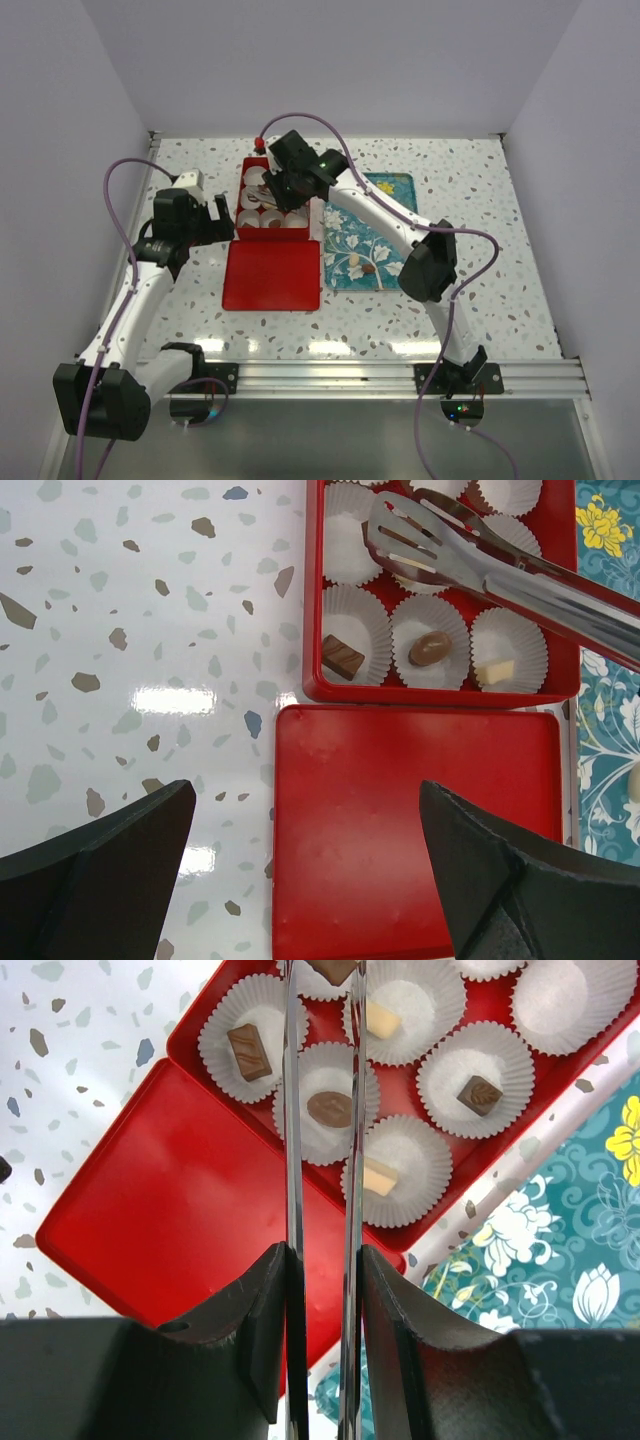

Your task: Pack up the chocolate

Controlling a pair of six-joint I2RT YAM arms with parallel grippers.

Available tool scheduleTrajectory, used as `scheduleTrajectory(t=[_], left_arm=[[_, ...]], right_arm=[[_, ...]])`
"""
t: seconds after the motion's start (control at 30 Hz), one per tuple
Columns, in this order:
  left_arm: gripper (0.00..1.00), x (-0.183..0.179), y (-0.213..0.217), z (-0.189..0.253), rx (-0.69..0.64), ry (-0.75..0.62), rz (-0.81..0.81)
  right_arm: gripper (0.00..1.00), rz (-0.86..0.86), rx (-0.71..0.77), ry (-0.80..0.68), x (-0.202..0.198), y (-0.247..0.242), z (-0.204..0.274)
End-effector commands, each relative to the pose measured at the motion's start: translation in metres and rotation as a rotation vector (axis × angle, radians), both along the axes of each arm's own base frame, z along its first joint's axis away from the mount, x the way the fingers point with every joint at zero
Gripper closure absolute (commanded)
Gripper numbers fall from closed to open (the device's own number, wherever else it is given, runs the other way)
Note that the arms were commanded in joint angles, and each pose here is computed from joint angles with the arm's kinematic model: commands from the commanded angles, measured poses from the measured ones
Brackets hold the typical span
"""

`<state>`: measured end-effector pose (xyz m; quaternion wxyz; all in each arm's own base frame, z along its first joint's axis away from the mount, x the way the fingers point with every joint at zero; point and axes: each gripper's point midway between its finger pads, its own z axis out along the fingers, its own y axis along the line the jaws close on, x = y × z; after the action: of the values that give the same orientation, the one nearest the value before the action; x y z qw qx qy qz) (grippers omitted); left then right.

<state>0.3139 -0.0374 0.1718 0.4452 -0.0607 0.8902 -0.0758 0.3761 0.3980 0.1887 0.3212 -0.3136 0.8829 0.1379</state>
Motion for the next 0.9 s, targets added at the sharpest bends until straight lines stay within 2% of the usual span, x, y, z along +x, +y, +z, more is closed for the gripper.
scheduleTrajectory(t=[0.0,0.4,0.67,0.87], left_arm=[[0.00,0.005,0.002,0.009,0.015,-0.028,-0.001],[0.00,0.005,0.002,0.008,0.018,-0.026,0.001],[0.00,0.005,0.002,0.009,0.017,-0.028,0.000],[0.00,0.004,0.001,0.007,0.010,-0.026,-0.003]], right_arm=[[0.65,0.031,0.063,-0.043,0.003,0.016,0.021],[0.55,0.026,0.065,-0.045,0.008,0.020,0.015],[0.56,0.014,0.063,-0.058,0.008,0.015,0.023],[0.57,-0.012,0.059,-0.105,0.002,-0.006,0.050]])
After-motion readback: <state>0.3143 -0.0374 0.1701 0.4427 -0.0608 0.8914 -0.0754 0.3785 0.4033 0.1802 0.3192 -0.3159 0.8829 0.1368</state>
